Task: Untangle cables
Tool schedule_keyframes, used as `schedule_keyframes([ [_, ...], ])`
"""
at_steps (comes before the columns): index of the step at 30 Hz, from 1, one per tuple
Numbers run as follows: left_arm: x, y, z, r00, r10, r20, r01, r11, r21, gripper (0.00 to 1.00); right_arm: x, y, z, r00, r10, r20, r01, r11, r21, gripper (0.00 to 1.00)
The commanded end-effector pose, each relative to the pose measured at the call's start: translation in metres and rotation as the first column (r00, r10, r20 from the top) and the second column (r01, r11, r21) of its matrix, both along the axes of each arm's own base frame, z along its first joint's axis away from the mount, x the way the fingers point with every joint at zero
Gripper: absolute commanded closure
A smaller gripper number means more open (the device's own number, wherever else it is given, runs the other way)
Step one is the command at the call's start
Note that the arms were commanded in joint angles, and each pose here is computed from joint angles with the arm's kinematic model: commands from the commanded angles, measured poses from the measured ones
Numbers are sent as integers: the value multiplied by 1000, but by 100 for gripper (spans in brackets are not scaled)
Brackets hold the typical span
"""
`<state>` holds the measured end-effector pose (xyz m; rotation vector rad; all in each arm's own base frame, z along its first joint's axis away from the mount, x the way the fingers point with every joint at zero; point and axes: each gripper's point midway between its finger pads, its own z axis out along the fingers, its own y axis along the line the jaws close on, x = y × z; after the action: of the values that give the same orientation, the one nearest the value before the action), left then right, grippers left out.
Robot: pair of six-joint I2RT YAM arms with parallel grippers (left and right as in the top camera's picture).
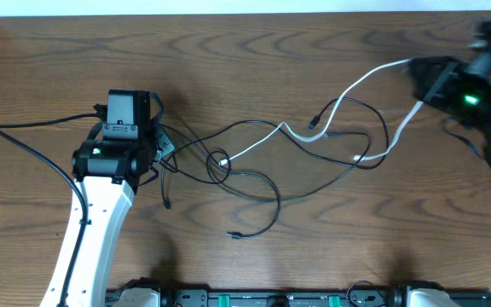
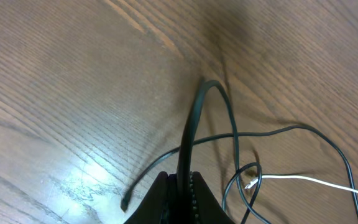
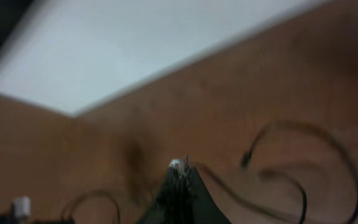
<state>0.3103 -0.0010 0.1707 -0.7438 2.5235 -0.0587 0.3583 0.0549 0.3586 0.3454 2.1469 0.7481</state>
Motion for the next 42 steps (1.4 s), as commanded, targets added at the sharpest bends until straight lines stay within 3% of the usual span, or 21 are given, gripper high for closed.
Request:
schedule_keyframes([
  [1,2,5,2,1000,18,5,-18,1000,13,92,10,17,-20,996,76,-50,-76,997,-3,99],
  [5,1,5,2,1000,18,1,-18,1000,13,92,19,14,-34,994,87,-66,-91,994,-57,99],
  [9,0,5,1,1000,18,-2,-18,1000,14,93,29,-17,-38,997,-55,-61,44,984,-172,99],
  [14,0,5,1,1000,18,-2,-18,1000,13,93,35,-58,3,977,-207,43,212,949,-234,99],
  [18,0,5,1,1000,18,-2,-18,1000,13,93,27,-72,33,959,-276,68,284,940,-189,99],
  [22,0,5,1,1000,18,-2,-18,1000,13,92,0,-61,-12,953,-263,-153,227,949,-218,99],
  [25,0,5,1,1000,18,-2,-18,1000,13,93,-20,-45,-52,929,-184,-321,102,961,-257,99],
  [31,1,5,2,1000,18,3,-18,1000,13,92,-55,-28,-106,812,-64,-580,-141,943,-302,99],
  [36,1,5,2,1000,18,3,-18,1000,13,93,-62,-35,-124,747,-83,-659,-184,928,-325,99],
  [42,1,5,2,1000,18,2,-18,1000,13,93,-55,-74,-147,670,-315,-672,-102,858,-504,99],
])
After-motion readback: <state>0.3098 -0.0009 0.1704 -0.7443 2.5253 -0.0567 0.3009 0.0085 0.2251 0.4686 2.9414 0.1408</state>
